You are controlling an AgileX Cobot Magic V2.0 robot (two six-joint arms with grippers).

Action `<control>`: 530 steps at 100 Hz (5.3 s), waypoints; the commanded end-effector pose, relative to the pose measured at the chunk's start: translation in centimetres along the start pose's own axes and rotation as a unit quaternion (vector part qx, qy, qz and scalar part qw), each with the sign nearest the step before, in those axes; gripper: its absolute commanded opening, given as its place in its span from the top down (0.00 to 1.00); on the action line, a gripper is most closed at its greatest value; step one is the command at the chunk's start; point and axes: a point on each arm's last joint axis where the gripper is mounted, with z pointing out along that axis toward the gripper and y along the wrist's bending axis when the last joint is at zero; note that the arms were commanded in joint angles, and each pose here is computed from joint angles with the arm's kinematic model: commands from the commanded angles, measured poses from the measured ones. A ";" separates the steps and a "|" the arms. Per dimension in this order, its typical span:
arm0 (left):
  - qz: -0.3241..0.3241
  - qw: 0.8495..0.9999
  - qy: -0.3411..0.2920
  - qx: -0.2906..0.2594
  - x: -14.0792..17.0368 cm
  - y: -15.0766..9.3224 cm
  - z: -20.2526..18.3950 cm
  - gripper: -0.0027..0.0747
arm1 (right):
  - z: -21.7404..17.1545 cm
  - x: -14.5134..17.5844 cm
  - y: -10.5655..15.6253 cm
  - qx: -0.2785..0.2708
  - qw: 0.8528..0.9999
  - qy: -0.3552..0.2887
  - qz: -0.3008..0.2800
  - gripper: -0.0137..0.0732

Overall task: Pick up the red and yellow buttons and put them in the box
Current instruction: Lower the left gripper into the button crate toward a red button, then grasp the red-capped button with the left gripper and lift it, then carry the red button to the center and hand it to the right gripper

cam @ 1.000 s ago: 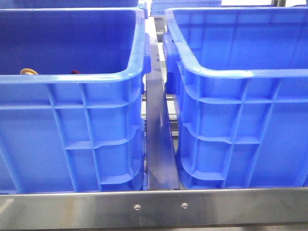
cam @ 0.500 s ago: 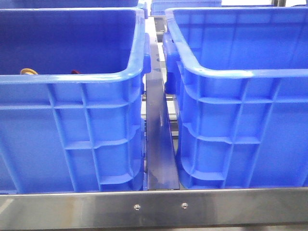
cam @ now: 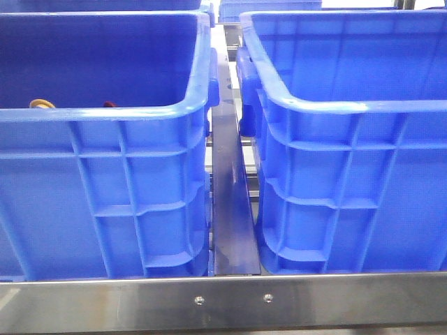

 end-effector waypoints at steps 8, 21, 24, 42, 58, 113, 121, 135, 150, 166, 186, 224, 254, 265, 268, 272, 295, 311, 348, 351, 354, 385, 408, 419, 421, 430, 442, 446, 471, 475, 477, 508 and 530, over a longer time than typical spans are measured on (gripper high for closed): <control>-0.002 0.999 -0.045 0.007 -1.3 -0.1 -0.8 0.33 | -0.3 -1.3 0.1 -0.003 0.998 -0.061 0.000 0.96; -0.009 0.998 -0.052 0.017 -1.5 -0.3 -0.8 0.25 | -0.3 -1.3 0.1 -0.003 0.998 -0.061 0.000 0.96; -0.005 0.998 -0.052 0.020 -1.6 -0.4 -0.7 0.25 | -0.3 -1.3 0.1 -0.003 0.998 -0.061 0.000 0.96; 0.046 0.995 -0.025 0.090 -3.0 -1.9 1.2 0.26 | -0.3 -1.3 0.1 -0.003 0.998 -0.061 0.000 0.96; 0.094 0.988 -0.005 0.126 -5.2 -4.0 3.9 0.26 | -0.3 -1.3 0.1 -0.003 0.998 -0.061 0.000 0.96; 0.236 0.957 0.098 0.136 -8.7 -10.9 15.1 0.26 | -0.3 -1.3 0.1 -0.003 0.998 -0.061 0.000 0.96; 0.243 0.955 0.111 0.131 -8.4 -11.1 16.3 0.26 | -0.3 -1.3 0.1 -0.003 0.998 -0.061 0.000 0.96; 0.256 0.950 0.128 0.122 -7.8 -11.1 17.7 0.26 | -0.3 -1.3 0.1 -0.003 0.998 -0.061 0.000 0.96; 0.270 0.947 0.139 0.110 -7.4 -11.0 18.8 0.26 | -0.3 -1.3 0.1 -0.003 0.998 -0.061 0.000 0.96; 0.276 0.943 0.154 0.107 -6.8 -11.2 20.2 0.26 | -0.3 -1.3 0.1 -0.003 0.998 -0.061 0.000 0.96; 0.290 0.939 0.155 0.097 -6.4 -11.2 21.6 0.26 | -0.3 -1.3 0.1 -0.003 0.998 -0.061 0.000 0.96; 0.289 0.938 0.171 0.089 -5.7 -10.7 23.5 0.26 | -0.3 -1.3 0.1 -0.003 0.998 -0.061 0.000 0.96; 0.279 0.940 0.179 0.086 -5.6 -10.7 23.6 0.61 | -0.3 -1.3 0.1 -0.003 0.998 -0.061 0.000 0.96; 0.277 0.941 0.174 0.085 -5.8 -10.6 23.2 0.93 | -0.3 -1.3 0.1 -0.003 0.998 -0.061 0.000 0.96; 0.275 0.942 0.172 0.085 -5.9 -10.6 23.0 1.00 | -0.3 -1.3 0.1 -0.003 0.998 -0.061 0.000 0.96; 0.271 0.944 0.169 0.086 -6.1 -10.6 22.6 0.99 | -0.3 -1.3 0.1 -0.003 0.998 -0.061 0.000 0.96; 0.226 0.959 0.125 0.115 -8.2 -10.3 17.5 0.99 | -0.3 -1.3 0.1 -0.003 0.998 -0.061 0.000 0.96; 0.187 0.969 0.071 0.147 -9.3 -9.9 12.4 0.99 | -0.3 -1.3 0.1 -0.003 0.998 -0.061 0.000 0.96; 0.202 0.952 -0.039 0.228 -5.3 -10.4 1.1 0.99 | -0.3 -1.4 0.1 -0.004 0.998 -0.067 0.000 0.96; 0.205 0.947 -0.045 0.243 -4.8 -10.7 0.4 0.99 | -0.3 -1.5 0.1 -0.004 0.997 -0.071 0.000 0.96; 0.207 0.943 -0.048 0.255 -4.3 -11.0 -0.1 0.99 | -0.3 -1.6 0.1 -0.005 0.997 -0.076 0.000 0.96; 0.263 0.898 -0.060 0.347 -1.9 -14.3 -3.1 0.99 | -0.4 -3.4 0.3 -0.008 0.994 -0.110 0.000 0.96; 0.288 0.877 -0.057 0.381 -1.1 -16.4 -3.5 0.99 | -1.0 -9.1 0.7 -0.003 0.998 -0.050 0.034 0.96; 0.292 0.869 -0.055 0.396 -0.8 -17.5 -3.4 0.99 | -1.3 -12.4 1.2 -0.009 0.998 0.012 0.061 0.96; 0.293 0.868 -0.055 0.398 -0.7 -17.8 -3.3 0.99 | -1.3 -12.9 1.3 -0.010 0.998 0.026 0.063 0.96; 0.305 0.858 -0.051 0.411 -0.2 -19.1 -3.1 0.99 | -0.8 -15.1 1.7 -0.011 0.993 0.093 0.067 0.96; 0.323 0.845 -0.039 0.425 0.7 -20.7 -2.9 0.99 | 0.3 -17.3 2.2 -0.016 0.980 0.181 0.075 0.96; 0.328 0.842 -0.034 0.427 0.9 -21.1 -2.7 0.99 | 0.7 -17.9 2.5 -0.023 0.974 0.209 0.085 0.96; 0.334 0.838 -0.027 0.431 1.3 -21.6 -2.7 0.99 | 3.3 -18.8 3.6 -0.061 0.948 0.286 0.128 0.93; 0.334 0.838 -0.027 0.431 1.3 -21.6 -2.7 0.99 | 3.5 -18.7 3.8 -0.067 0.944 0.292 0.135 0.88; 0.334 0.838 -0.027 0.431 1.3 -21.6 -2.7 0.99 | 3.6 -18.7 3.8 -0.069 0.943 0.293 0.139 0.85; 0.334 0.838 -0.027 0.431 1.3 -21.6 -2.7 0.99 | 3.7 -19.2 5.6 -0.150 0.914 0.297 0.233 0.15; 0.334 0.838 -0.027 0.431 1.3 -21.6 -2.7 0.99 | 5.7 -18.5 7.4 -0.257 0.870 0.342 0.243 0.15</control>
